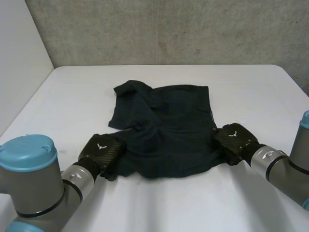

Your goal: Fold the shorts.

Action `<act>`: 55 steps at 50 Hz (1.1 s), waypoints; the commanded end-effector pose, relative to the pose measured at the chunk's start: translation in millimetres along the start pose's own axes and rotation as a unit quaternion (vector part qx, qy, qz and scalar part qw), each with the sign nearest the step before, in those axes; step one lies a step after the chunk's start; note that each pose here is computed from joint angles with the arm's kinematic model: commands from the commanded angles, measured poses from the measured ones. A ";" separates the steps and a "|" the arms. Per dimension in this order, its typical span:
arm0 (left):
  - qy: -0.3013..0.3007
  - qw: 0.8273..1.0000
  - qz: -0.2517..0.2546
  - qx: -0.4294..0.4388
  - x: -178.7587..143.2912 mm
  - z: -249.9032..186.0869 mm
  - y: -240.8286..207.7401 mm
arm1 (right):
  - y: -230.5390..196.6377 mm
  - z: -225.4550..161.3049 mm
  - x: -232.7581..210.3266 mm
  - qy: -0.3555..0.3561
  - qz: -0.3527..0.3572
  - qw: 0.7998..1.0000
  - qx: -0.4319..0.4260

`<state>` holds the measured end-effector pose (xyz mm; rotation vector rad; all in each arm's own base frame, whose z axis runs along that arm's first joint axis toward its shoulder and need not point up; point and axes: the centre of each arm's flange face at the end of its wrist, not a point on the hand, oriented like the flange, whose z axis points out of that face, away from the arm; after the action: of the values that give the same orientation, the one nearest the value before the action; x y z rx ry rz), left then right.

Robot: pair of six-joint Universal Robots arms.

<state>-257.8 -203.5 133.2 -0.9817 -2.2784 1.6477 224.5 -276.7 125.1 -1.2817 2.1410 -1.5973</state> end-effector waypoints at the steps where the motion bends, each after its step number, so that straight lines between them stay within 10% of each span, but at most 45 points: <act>1: -0.009 1.000 0.022 0.008 -4.2 16.2 4.0 | -5.0 1.2 -0.8 0.022 0.013 1.000 -0.010; 31: -0.005 0.996 0.087 -0.012 -23.4 -72.4 -73.3 | -96.4 -94.6 -3.2 0.007 -0.077 0.994 -0.079; 44: 0.022 0.985 0.137 -0.104 -20.9 1.2 -24.8 | -57.8 -34.2 -28.2 -0.026 -0.124 0.978 -0.164; 55: -0.180 0.956 0.206 0.107 -86.0 78.7 -158.3 | -141.6 19.2 31.2 0.141 -0.171 0.975 0.001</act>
<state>-270.6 -282.1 181.1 -1.4237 -2.3792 1.7971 267.8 -268.9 190.2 -1.7153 2.3343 -1.5096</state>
